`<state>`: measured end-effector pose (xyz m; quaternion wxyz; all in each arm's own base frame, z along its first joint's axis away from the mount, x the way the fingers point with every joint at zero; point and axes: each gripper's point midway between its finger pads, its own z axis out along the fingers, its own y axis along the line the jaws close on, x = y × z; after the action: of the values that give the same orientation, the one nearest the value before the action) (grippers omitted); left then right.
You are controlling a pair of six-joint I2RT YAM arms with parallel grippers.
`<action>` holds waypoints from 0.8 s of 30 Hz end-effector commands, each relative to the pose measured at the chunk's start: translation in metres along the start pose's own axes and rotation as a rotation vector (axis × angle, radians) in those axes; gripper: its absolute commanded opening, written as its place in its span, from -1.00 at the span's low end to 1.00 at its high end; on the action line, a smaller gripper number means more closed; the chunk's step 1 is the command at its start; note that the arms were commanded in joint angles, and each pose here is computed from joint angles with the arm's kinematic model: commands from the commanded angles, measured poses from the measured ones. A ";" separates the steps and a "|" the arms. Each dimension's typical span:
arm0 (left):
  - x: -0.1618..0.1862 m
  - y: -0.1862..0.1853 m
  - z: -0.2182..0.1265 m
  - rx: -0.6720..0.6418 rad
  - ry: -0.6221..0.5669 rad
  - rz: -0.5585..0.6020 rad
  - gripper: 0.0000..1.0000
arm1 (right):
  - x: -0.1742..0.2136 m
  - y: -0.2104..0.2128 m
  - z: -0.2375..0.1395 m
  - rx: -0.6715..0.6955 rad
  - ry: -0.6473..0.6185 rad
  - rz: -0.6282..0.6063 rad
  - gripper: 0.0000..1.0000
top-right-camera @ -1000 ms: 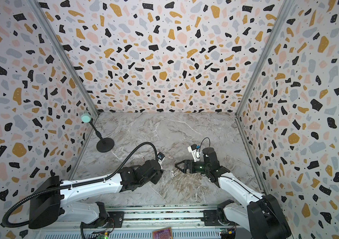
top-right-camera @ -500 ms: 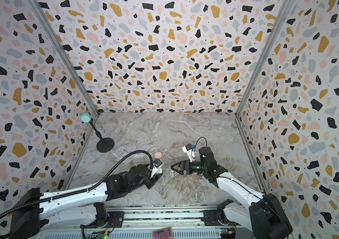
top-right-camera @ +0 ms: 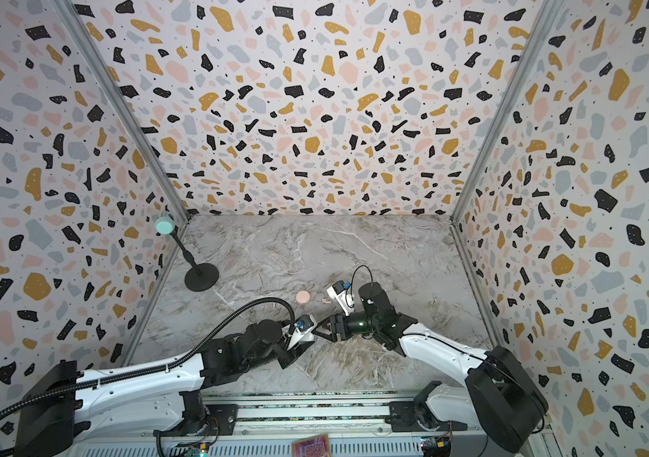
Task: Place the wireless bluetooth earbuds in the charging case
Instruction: 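Lift the white case with the left gripper while the right gripper approaches it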
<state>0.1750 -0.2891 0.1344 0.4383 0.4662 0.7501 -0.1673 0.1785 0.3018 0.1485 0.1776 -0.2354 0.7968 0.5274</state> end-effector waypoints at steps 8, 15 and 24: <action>-0.013 0.002 -0.003 -0.022 -0.064 0.011 -1.00 | -0.011 0.020 0.017 -0.031 -0.007 -0.043 0.10; -0.013 0.002 -0.003 -0.019 -0.064 0.014 -1.00 | -0.009 0.019 0.021 -0.037 0.000 -0.032 -0.07; -0.013 0.003 -0.001 -0.030 -0.056 0.015 -1.00 | -0.004 0.021 0.024 -0.054 0.014 -0.030 -0.17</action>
<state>0.1760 -0.2891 0.1359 0.4466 0.4658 0.7463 -0.1632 0.1694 0.3248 0.1431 0.1631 -0.2469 0.7928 0.5328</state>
